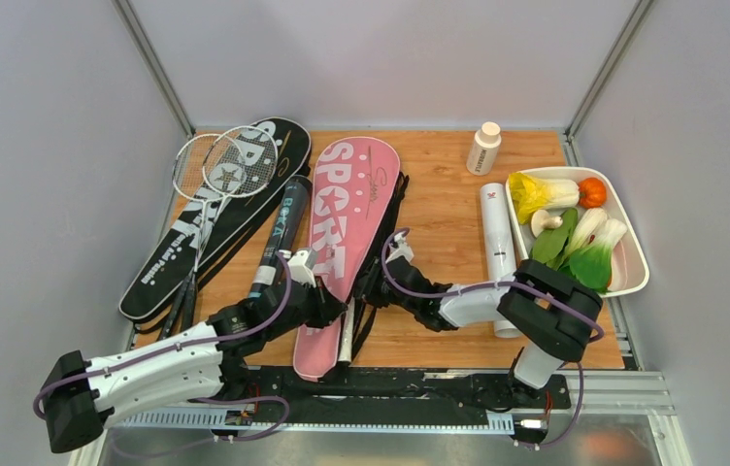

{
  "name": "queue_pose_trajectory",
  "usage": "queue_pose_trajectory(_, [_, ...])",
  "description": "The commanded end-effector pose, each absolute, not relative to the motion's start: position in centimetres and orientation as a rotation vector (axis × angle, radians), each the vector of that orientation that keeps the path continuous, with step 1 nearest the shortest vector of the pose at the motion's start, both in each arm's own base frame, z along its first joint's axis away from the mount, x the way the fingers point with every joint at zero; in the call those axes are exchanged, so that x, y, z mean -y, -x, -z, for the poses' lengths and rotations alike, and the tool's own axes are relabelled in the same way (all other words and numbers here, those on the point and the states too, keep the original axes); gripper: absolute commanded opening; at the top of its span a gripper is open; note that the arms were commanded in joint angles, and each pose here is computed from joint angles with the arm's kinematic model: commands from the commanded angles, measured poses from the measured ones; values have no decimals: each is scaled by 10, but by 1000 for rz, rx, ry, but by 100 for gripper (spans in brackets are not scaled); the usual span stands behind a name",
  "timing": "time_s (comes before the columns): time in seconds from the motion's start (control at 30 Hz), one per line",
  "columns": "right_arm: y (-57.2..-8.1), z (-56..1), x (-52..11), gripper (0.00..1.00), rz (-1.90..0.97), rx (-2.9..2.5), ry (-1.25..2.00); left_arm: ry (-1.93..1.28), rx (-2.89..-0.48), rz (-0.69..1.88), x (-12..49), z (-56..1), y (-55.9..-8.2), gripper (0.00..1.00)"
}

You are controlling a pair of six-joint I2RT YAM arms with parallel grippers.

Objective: Pack up the badminton gear
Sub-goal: Place the racket in the racket bag.

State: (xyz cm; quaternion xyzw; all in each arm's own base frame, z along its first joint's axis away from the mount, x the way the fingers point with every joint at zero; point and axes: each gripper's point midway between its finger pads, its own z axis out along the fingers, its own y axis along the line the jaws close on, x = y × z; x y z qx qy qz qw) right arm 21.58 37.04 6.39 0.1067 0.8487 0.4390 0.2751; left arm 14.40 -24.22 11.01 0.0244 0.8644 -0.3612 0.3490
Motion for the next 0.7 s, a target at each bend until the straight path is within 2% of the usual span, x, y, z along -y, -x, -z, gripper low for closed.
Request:
queue_pose_trajectory(0.0, [-258, -110, -391, 0, -1309, -2049, -433, -38, -2179, 1147, 261, -139, -133, 0])
queue_pose_trajectory(0.2, [-259, -93, -394, 1, -1249, -2052, -476, -7, -2165, 1146, 258, -143, -135, 0])
queue_pose_trajectory(0.3, [-255, -83, -395, 5, -1259, -2061, -487, 8, -2155, 1164, 260, -143, -136, 0])
queue_pose_trajectory(0.43, [-241, -79, -406, 34, -1262, -2129, -345, -12, -2200, 1102, 259, -126, -138, 0])
queue_pose_trajectory(0.5, [-233, -71, -400, 41, -1184, -2188, -301, -19, -2213, 1066, 257, -118, -140, 0])
queue_pose_trajectory(0.6, [-224, -60, -382, 41, -1112, -2240, -305, 0, -2204, 1058, 257, -113, -143, 0])
queue_pose_trajectory(0.67, [-220, -58, -376, 26, -1135, -2225, -327, 11, -2176, 1090, 260, -116, -144, 0])
